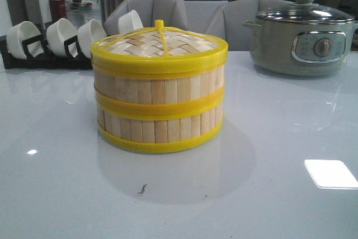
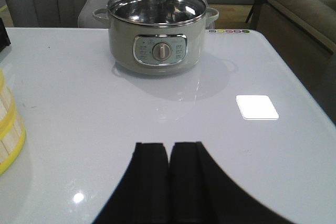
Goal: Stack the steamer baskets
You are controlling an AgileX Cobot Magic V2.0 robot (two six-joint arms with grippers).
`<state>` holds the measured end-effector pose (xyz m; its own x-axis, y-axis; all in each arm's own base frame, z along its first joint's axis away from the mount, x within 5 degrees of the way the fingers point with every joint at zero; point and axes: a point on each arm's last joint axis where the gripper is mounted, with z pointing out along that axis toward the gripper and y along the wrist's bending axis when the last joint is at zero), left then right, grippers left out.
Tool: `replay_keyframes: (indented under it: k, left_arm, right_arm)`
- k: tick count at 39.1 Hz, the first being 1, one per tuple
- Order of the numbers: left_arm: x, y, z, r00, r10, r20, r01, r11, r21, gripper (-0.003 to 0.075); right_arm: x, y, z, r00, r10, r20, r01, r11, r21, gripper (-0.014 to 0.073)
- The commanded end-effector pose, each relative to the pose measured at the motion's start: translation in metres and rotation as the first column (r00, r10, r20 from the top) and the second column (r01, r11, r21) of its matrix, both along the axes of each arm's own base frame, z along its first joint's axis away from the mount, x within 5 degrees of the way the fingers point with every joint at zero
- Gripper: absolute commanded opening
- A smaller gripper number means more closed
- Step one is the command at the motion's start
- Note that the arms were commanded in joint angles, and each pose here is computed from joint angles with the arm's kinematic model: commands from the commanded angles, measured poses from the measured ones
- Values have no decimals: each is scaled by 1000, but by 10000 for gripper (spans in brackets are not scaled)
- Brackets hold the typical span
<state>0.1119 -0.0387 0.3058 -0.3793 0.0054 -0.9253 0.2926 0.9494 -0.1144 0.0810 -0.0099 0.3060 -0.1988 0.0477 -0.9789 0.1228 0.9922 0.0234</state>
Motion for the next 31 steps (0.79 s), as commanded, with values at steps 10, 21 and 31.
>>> replay_keyframes:
  k: [10, 21, 31]
  left_arm:
    - [3, 14, 24, 975, 97, 201, -107, 993, 43, 92]
    - [-19, 29, 34, 895, 206, 396, -212, 977, -30, 92]
    - [-33, 35, -24, 833, 281, 477, -259, 959, -112, 92]
  right_arm:
    - [1, 0, 17, 994, 1, 108, 1, 1000, -22, 55]
    - [1, 0, 17, 994, 1, 107, 1, 1000, -22, 55]
    - [1, 0, 17, 994, 1, 107, 1, 1000, -22, 55]
